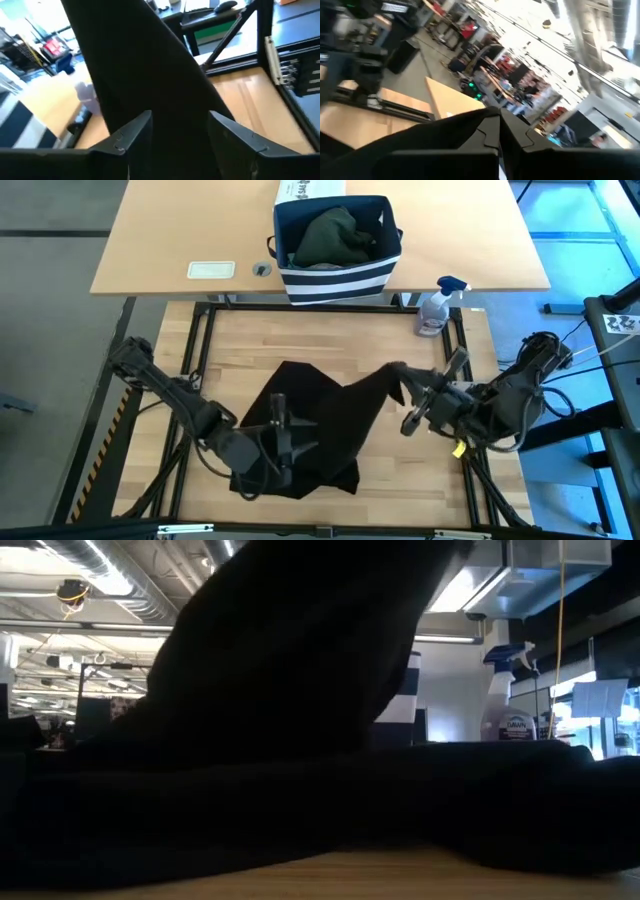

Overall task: Fold Laundry from Bin
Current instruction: Fold the black shirt

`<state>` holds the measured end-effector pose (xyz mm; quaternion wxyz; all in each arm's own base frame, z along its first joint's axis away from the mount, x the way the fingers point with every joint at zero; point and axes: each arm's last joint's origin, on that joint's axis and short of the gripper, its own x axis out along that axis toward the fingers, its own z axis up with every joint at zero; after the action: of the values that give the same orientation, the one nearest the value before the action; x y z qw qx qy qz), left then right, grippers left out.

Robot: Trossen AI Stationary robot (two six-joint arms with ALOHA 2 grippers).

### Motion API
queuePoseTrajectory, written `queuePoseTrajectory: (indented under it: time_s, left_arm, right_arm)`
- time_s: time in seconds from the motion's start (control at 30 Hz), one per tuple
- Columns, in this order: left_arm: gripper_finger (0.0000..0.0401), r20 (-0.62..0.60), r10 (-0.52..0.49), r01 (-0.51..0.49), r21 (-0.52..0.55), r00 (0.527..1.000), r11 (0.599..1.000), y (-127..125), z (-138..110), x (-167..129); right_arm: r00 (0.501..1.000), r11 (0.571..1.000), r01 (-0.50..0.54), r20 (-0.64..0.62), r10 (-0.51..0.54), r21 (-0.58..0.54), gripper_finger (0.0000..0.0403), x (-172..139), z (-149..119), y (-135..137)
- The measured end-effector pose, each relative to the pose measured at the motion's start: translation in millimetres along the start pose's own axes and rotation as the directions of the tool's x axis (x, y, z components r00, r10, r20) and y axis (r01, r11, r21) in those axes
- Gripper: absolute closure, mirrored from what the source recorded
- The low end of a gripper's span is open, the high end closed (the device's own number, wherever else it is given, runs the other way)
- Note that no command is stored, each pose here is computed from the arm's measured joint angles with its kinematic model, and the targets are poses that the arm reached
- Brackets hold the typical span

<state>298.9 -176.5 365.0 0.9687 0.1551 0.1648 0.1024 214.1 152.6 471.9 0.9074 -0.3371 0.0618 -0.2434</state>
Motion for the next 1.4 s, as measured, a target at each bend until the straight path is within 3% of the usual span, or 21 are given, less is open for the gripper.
queuePoseTrajectory:
  time_s: [0.27, 0.43, 0.73, 1.13, 1.4]
  left_arm:
    - [0.0215, 0.016, 0.056, -0.056, 0.027, 0.998, 0.998, 35, 6, 16]
    - [0.0215, 0.069, -0.023, 0.018, 0.073, 0.997, 0.997, 57, 26, 20]
    - [0.0215, 0.223, -0.218, 0.194, 0.123, 0.95, 0.973, 93, 61, 18]
    - [0.0215, 0.179, -0.304, 0.281, 0.142, 0.936, 0.949, 106, 50, 42]
    - [0.0215, 0.127, -0.387, 0.369, 0.144, 0.913, 0.918, 116, 40, 51]
  right_arm:
    - [0.985, 0.984, -0.168, 0.061, 0.164, 0.062, 0.0403, -1, -6, 13]
    - [0.957, 0.957, -0.283, 0.082, 0.278, 0.069, 0.0403, -2, -11, 20]
    - [0.925, 0.922, -0.377, 0.098, 0.368, 0.087, 0.0403, 0, -15, 24]
    - [0.881, 0.876, -0.472, 0.095, 0.464, 0.1, 0.0403, 41, -26, 40]
    - [0.846, 0.842, -0.528, 0.158, 0.509, 0.111, 0.0403, 56, -26, 41]
